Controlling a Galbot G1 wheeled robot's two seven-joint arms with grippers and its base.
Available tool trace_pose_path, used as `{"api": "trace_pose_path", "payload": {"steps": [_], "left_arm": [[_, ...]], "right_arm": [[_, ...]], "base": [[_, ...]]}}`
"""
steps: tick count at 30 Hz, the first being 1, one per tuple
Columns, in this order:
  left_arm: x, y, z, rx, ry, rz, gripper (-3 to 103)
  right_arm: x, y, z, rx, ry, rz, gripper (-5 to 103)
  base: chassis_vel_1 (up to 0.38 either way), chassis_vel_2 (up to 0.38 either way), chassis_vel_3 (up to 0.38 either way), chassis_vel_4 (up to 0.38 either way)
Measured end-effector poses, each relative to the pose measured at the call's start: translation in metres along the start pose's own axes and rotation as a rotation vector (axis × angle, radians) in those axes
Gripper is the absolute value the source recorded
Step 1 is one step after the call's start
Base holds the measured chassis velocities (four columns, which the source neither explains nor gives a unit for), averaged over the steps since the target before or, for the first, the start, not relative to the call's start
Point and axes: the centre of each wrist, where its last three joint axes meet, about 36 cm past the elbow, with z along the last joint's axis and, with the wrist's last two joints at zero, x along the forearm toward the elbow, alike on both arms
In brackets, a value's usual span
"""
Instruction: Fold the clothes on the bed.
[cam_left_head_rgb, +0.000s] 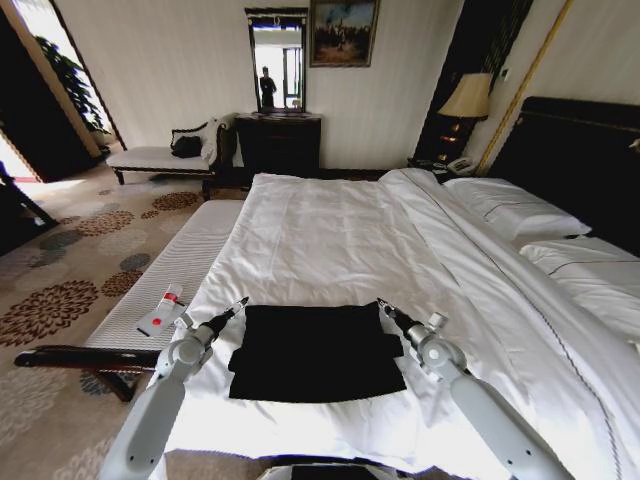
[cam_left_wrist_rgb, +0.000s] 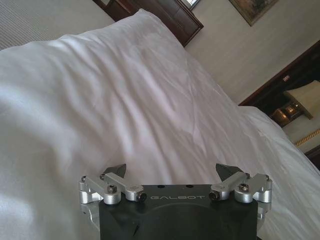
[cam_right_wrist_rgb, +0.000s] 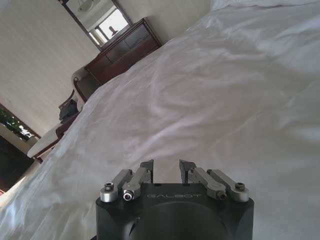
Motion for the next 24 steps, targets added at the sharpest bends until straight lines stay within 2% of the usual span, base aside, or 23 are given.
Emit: {"api": "trace_pose_path", "payload": {"steps": [2, 6, 8, 11, 12, 15, 18, 20, 24], "left_arm": [[0.0, 0.0, 0.0, -0.001, 0.0, 0.001, 100], [0.002, 0.0, 0.0, -0.002, -0.002, 0.001, 100], [0.002, 0.0, 0.0, -0.003, -0.003, 0.002, 100], [0.004, -0.001, 0.0, -0.005, -0.005, 0.004, 100], [0.004, -0.001, 0.0, -0.005, -0.005, 0.004, 100], [0.007, -0.001, -0.001, -0.01, -0.007, 0.004, 100], [0.01, -0.001, -0.001, -0.013, -0.006, 0.004, 100], [0.012, -0.001, -0.001, -0.016, -0.008, 0.002, 100], [0.014, -0.002, -0.001, -0.018, -0.01, 0.003, 100]], "right_arm": [[0.001, 0.001, -0.002, -0.008, -0.004, 0.0, 30], [0.008, 0.002, 0.001, -0.025, 0.016, -0.007, 51], [0.01, 0.001, 0.005, -0.029, 0.033, -0.012, 51], [0.017, -0.003, 0.014, -0.047, 0.093, -0.034, 68], [0.017, -0.003, 0.014, -0.047, 0.093, -0.034, 68], [0.019, -0.012, 0.021, -0.04, 0.128, -0.052, 84], [0.019, -0.017, 0.022, -0.038, 0.145, -0.064, 89], [0.018, -0.021, 0.024, -0.04, 0.161, -0.096, 98], [0.016, -0.026, 0.029, -0.041, 0.175, -0.159, 100]], "base": [[0.0, 0.0, 0.0, 0.0], [0.0, 0.0, 0.0, 0.0], [0.0, 0.0, 0.0, 0.0], [0.0, 0.0, 0.0, 0.0], [0.0, 0.0, 0.0, 0.0], [0.0, 0.0, 0.0, 0.0], [0.0, 0.0, 0.0, 0.0], [0.0, 0.0, 0.0, 0.0], [0.0, 0.0, 0.0, 0.0]]}}
